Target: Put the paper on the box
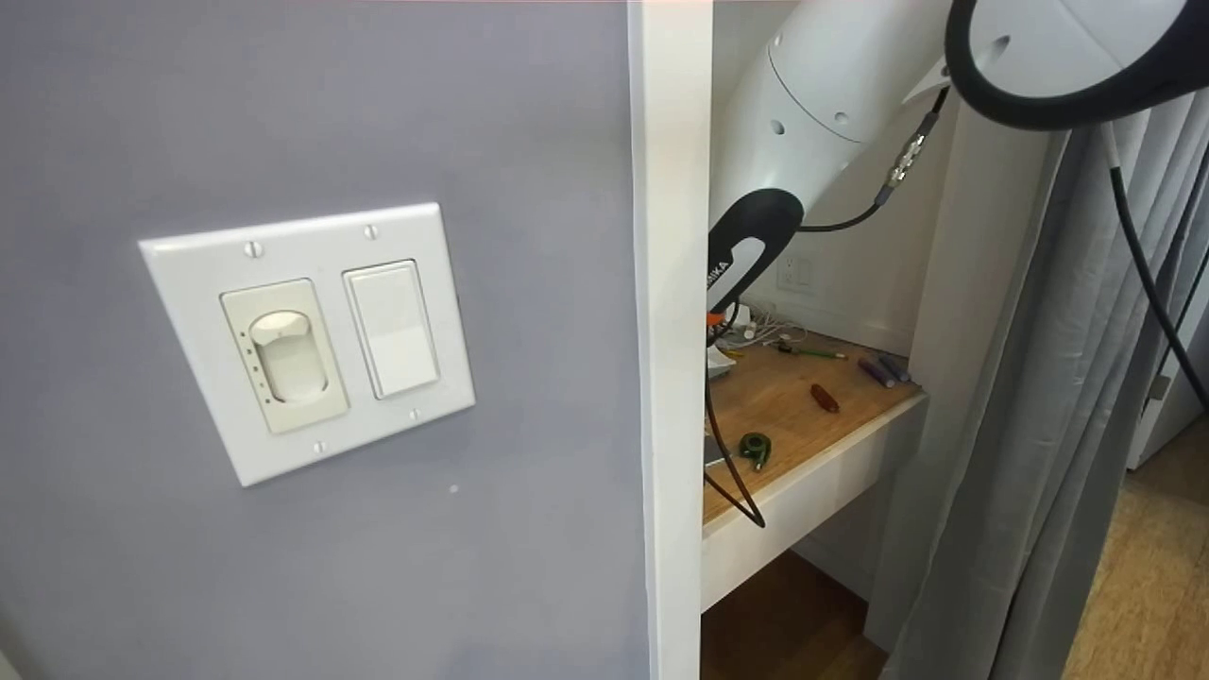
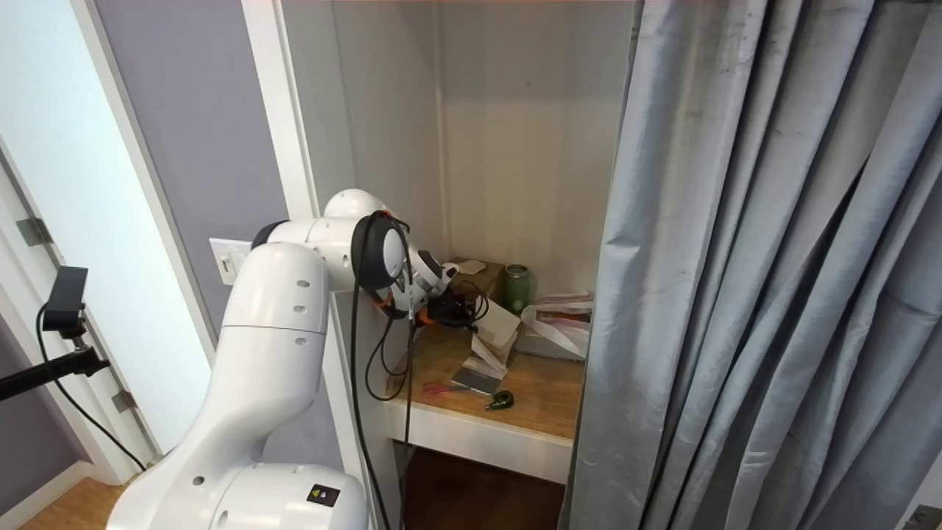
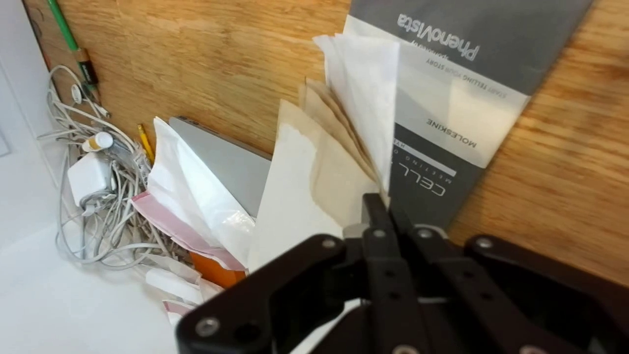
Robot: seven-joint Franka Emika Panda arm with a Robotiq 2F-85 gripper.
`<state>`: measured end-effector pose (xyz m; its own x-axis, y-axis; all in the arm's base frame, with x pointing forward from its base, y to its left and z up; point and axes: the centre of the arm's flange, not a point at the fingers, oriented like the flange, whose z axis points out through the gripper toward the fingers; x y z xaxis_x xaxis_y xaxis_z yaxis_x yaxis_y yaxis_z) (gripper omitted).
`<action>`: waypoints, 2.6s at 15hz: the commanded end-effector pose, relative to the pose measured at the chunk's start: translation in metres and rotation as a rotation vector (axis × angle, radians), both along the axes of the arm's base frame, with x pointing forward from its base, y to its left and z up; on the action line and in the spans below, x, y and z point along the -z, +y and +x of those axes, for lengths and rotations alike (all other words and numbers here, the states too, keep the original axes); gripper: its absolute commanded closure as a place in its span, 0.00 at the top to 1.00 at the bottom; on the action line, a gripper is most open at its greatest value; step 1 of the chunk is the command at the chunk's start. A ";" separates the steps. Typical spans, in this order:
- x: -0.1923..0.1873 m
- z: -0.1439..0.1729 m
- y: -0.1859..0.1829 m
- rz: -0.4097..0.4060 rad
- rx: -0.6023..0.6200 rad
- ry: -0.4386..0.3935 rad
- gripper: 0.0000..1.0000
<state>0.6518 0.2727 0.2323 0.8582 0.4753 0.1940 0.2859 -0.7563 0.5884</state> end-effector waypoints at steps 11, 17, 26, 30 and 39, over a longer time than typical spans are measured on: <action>-0.053 0.044 0.014 -0.221 -0.116 -0.273 0.01; -0.068 0.070 0.037 -0.342 -0.311 -0.438 0.01; -0.059 0.075 0.076 -0.295 -0.665 -0.617 0.01; -0.068 0.074 0.064 -0.274 -0.673 -0.589 0.03; -0.060 0.079 0.073 -0.289 -0.736 -0.614 0.01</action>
